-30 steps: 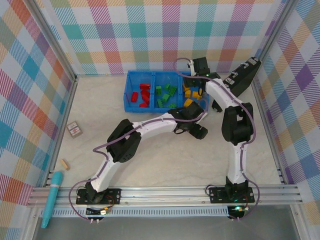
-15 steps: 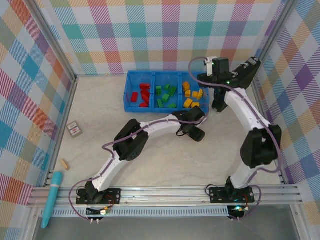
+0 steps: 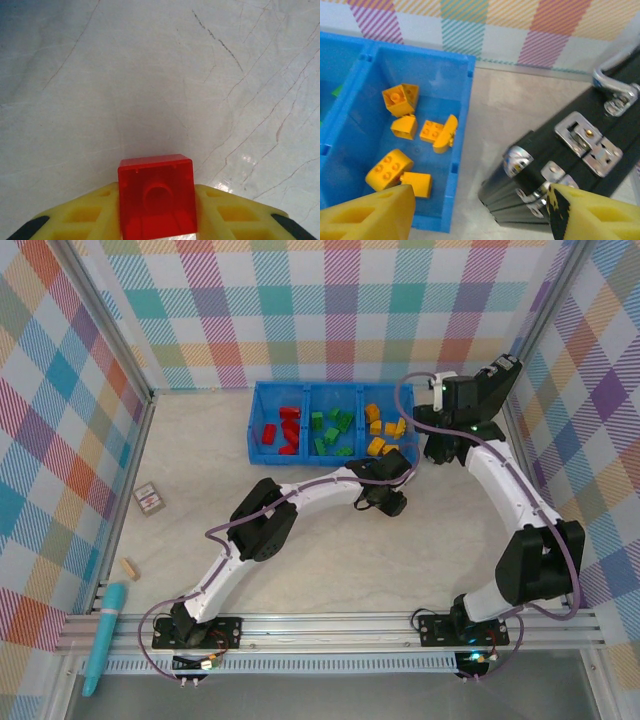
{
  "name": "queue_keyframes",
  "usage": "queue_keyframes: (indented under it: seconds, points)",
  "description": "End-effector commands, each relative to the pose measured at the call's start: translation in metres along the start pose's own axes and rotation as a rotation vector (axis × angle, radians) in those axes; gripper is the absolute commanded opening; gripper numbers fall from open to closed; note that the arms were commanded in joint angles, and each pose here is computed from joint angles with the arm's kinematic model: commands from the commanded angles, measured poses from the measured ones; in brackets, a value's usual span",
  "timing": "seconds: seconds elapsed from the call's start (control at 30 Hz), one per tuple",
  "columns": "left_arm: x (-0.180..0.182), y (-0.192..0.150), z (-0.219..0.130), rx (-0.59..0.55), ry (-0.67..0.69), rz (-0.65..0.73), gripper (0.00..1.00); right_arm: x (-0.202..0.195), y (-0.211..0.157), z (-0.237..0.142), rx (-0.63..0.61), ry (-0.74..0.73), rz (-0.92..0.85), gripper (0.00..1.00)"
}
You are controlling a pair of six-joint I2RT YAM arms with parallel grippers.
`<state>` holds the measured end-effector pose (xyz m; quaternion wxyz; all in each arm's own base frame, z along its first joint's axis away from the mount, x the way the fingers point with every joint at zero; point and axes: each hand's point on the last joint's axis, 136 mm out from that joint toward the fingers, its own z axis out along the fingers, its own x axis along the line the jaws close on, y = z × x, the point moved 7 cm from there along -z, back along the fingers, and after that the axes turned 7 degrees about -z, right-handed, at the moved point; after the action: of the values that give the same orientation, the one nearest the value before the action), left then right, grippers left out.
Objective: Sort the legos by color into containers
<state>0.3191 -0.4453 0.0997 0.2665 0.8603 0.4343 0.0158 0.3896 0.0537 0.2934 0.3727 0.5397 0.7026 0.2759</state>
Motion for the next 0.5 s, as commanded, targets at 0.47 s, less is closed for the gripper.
queue_keyframes:
  seconds: [0.47]
  points:
    - [0.017,-0.008,-0.008,0.033,0.049,-0.044,0.32,-0.016,-0.006,-0.036,-0.041,-0.031,0.084,0.71]
